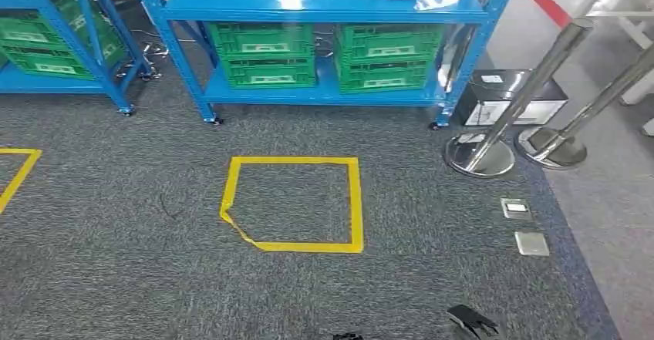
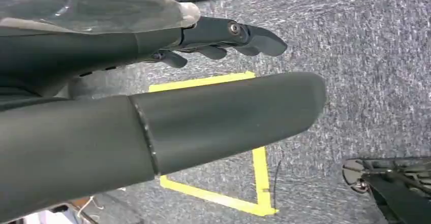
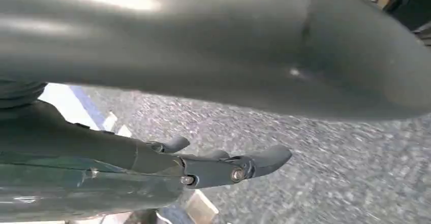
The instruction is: Take the parts from the cabinet and place them on the table.
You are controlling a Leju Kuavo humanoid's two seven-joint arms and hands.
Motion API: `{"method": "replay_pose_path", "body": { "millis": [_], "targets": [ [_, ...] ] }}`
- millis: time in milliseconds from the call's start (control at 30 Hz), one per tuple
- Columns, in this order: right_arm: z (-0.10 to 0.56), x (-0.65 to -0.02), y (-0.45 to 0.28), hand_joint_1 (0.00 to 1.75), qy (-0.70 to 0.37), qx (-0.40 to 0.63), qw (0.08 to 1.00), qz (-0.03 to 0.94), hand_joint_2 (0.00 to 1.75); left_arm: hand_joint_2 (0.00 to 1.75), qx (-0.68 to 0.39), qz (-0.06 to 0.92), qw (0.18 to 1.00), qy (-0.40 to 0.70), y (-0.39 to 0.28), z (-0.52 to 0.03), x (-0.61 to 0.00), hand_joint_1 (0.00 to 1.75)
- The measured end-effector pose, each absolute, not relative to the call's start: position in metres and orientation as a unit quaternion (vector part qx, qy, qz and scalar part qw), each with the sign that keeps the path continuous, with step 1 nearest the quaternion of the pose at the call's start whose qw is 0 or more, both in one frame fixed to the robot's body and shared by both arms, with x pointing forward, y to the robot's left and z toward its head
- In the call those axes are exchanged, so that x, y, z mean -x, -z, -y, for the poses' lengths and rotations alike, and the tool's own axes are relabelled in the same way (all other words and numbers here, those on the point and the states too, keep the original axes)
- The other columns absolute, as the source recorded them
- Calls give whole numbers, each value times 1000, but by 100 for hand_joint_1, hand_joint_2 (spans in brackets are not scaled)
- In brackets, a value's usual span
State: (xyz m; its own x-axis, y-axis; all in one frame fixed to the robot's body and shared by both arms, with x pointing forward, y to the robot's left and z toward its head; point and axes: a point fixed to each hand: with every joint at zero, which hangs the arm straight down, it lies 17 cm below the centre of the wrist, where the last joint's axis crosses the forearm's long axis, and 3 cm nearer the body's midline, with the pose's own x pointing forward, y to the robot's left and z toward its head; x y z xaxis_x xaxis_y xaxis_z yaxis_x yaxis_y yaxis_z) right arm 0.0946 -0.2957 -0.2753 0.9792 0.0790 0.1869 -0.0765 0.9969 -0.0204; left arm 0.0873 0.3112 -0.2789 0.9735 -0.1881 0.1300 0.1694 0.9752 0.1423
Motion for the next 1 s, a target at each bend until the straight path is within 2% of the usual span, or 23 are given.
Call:
{"method": "replay_pose_path", "body": {
  "millis": [1000],
  "targets": [
    [296,-94,275,0,-44,5,995,92,0,0,-67,74,991,88,279,-309,-89,0]
  ]
}}
